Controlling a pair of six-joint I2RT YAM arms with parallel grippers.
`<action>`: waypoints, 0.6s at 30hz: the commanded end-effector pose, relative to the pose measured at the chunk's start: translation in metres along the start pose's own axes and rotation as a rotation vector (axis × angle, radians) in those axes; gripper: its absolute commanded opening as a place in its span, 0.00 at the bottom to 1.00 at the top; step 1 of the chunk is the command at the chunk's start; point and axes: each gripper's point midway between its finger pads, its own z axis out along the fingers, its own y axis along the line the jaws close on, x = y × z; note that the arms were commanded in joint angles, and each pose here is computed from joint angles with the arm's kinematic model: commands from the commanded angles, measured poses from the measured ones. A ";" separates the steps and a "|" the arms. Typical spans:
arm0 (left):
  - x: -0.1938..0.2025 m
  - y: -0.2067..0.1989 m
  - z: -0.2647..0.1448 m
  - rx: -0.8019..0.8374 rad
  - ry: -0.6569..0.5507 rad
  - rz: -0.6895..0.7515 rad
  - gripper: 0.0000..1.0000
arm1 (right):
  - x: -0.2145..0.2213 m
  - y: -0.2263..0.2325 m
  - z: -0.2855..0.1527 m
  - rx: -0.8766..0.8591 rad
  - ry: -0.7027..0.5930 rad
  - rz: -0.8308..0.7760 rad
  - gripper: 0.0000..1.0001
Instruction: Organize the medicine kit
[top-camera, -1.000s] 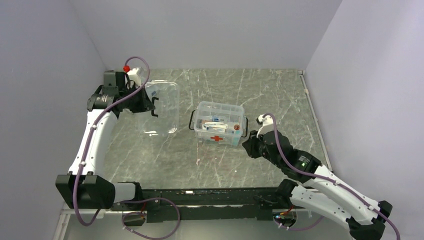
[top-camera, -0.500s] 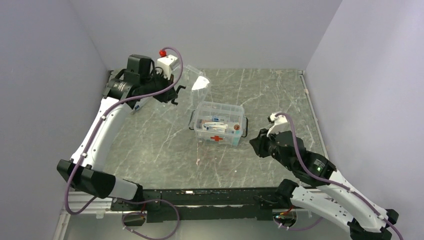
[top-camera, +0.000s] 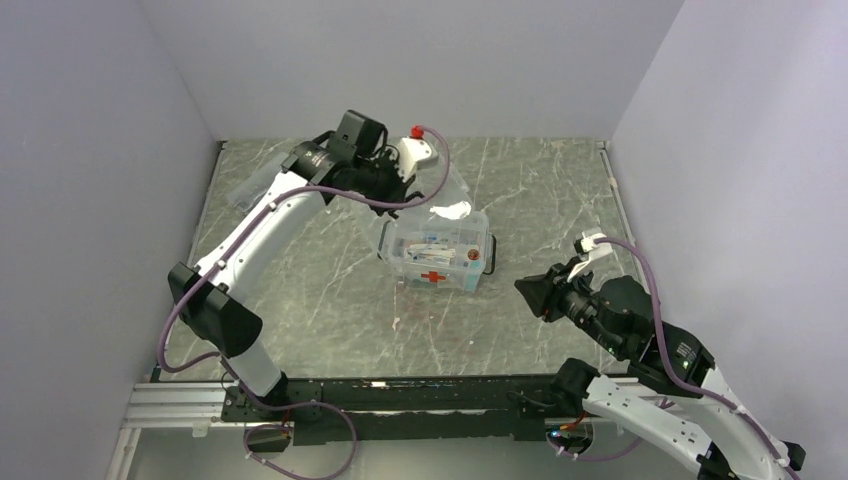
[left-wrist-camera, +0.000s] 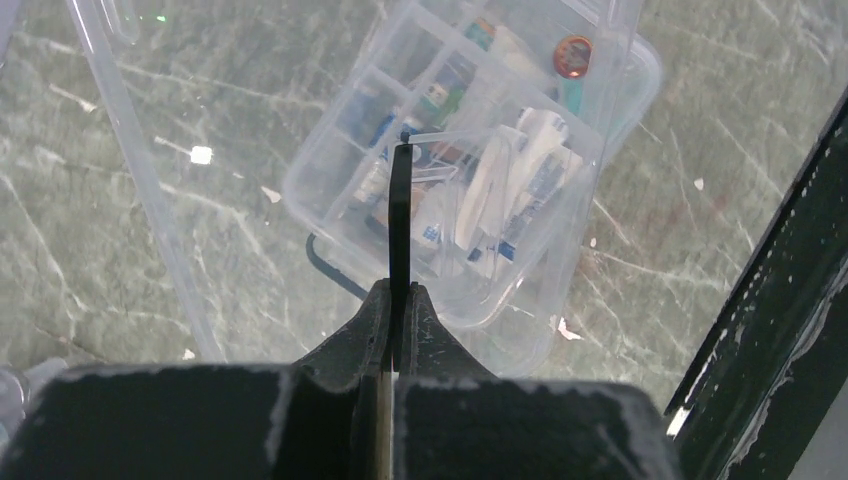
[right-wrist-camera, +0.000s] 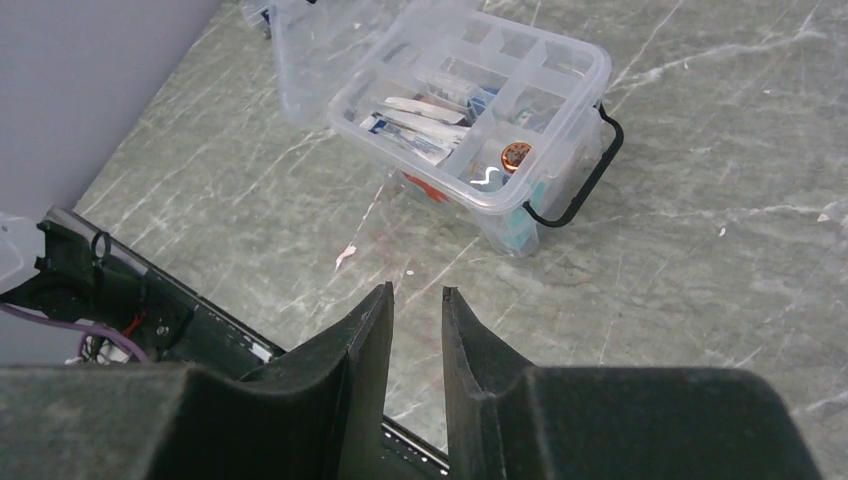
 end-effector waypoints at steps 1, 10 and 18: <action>-0.020 -0.018 -0.004 0.032 -0.029 0.234 0.00 | -0.005 0.004 -0.011 -0.033 -0.005 -0.013 0.27; -0.020 -0.046 0.015 0.035 0.041 0.567 0.00 | -0.006 0.005 -0.013 -0.036 -0.011 0.010 0.27; -0.010 -0.043 0.034 0.041 0.119 0.674 0.00 | -0.001 0.008 -0.008 -0.050 0.002 0.031 0.27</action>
